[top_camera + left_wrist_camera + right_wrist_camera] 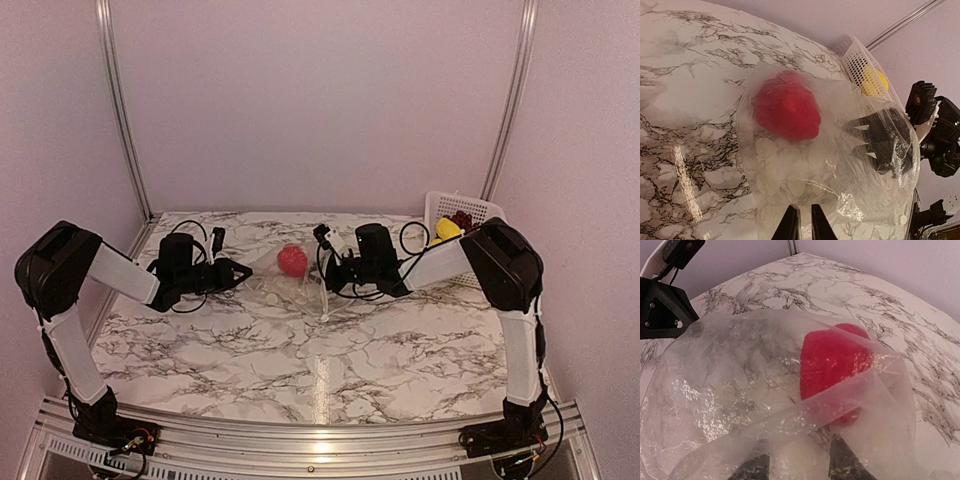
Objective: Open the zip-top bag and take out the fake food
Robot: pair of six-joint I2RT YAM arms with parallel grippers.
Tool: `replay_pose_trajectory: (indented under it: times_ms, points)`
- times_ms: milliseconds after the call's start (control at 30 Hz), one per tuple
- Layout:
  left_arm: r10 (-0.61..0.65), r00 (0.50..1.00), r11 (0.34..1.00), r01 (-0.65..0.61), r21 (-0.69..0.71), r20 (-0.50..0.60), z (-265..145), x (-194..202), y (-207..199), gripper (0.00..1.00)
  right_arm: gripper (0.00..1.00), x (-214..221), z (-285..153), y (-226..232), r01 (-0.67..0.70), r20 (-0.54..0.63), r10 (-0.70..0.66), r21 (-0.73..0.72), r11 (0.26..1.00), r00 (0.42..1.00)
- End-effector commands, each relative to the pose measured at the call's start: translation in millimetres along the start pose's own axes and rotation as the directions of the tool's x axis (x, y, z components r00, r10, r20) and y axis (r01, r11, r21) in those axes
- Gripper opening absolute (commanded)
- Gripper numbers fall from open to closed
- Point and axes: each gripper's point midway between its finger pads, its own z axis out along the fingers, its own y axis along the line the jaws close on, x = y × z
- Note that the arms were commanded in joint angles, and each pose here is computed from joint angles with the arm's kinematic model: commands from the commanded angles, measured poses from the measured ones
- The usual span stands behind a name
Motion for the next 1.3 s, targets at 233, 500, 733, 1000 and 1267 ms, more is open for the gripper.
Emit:
replay_pose_trajectory:
  times_ms: [233, 500, 733, 1000, 1267]
  points:
    - [0.047, 0.999, 0.992, -0.045, -0.121, 0.021, -7.9, -42.0, 19.5, 0.62, 0.39, 5.6, 5.3, -6.0, 0.001, -0.029, -0.001, 0.006, 1.000, 1.000]
    - [0.090, 0.996, 0.991, -0.089, -0.099, 0.003, 28.7, -74.1, 16.3, 0.68, 0.40, 11.9, 4.2, -10.3, -0.007, -0.041, 0.006, -0.009, 1.000, 0.999]
    - [0.112, 0.993, 0.990, -0.115, -0.083, -0.036, 74.0, -76.9, 17.2, 0.66, 0.40, 15.4, 8.4, -13.3, -0.008, -0.047, 0.007, -0.020, 1.000, 0.999]
    - [0.150, 0.982, 0.985, -0.158, -0.064, -0.111, 109.4, -57.3, 17.1, 0.63, 0.42, 16.6, 12.7, -13.3, -0.003, -0.041, 0.002, -0.034, 0.999, 0.999]
    - [0.157, 0.969, 0.987, -0.157, 0.017, -0.190, 124.3, -24.1, 2.3, 0.45, 0.47, 8.9, 17.5, -17.8, 0.017, -0.043, -0.018, -0.027, 0.999, 0.999]
